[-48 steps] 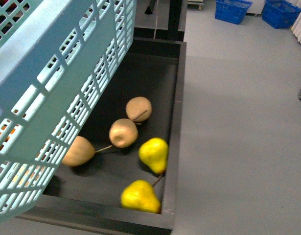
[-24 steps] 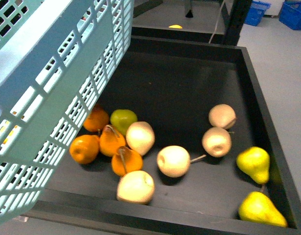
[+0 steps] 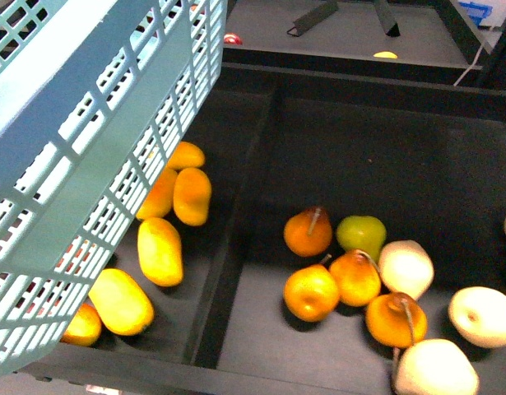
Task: Pick mango and avocado into basket
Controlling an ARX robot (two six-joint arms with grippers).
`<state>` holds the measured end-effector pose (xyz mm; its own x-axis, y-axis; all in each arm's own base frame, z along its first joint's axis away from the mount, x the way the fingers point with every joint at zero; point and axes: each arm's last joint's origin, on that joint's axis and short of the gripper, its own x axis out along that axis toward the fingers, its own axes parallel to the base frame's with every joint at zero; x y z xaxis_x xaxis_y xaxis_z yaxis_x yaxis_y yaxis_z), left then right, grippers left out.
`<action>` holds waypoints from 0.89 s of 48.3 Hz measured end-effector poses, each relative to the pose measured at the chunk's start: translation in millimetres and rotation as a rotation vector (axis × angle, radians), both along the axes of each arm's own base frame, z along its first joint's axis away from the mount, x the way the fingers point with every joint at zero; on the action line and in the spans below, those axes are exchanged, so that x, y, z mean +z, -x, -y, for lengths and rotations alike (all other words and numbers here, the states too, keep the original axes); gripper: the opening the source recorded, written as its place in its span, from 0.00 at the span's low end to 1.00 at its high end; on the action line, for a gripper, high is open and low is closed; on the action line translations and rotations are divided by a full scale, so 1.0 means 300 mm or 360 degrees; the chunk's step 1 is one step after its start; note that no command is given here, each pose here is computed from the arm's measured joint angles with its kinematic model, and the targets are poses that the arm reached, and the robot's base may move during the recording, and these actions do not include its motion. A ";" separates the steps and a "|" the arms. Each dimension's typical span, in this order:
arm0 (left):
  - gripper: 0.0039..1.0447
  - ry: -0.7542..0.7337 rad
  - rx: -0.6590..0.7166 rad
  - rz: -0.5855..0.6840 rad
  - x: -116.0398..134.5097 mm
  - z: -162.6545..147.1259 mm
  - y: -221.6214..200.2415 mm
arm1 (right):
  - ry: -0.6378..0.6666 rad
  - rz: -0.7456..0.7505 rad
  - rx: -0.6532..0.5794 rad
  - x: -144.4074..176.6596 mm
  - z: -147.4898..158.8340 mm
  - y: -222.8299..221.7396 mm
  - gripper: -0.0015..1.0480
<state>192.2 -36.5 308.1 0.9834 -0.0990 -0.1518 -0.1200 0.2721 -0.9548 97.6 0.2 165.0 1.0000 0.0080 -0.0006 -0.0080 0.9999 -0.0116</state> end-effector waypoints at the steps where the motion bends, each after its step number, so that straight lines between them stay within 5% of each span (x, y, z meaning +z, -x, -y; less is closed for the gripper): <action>1: 0.06 0.0000 0.0001 -0.0001 0.000 0.000 0.000 | 0.0001 0.0000 0.0001 0.000 0.000 0.000 0.93; 43: 0.06 -0.0004 0.0004 -0.0003 -0.002 0.000 -0.001 | 0.0001 -0.0002 0.0000 0.000 0.000 0.000 0.93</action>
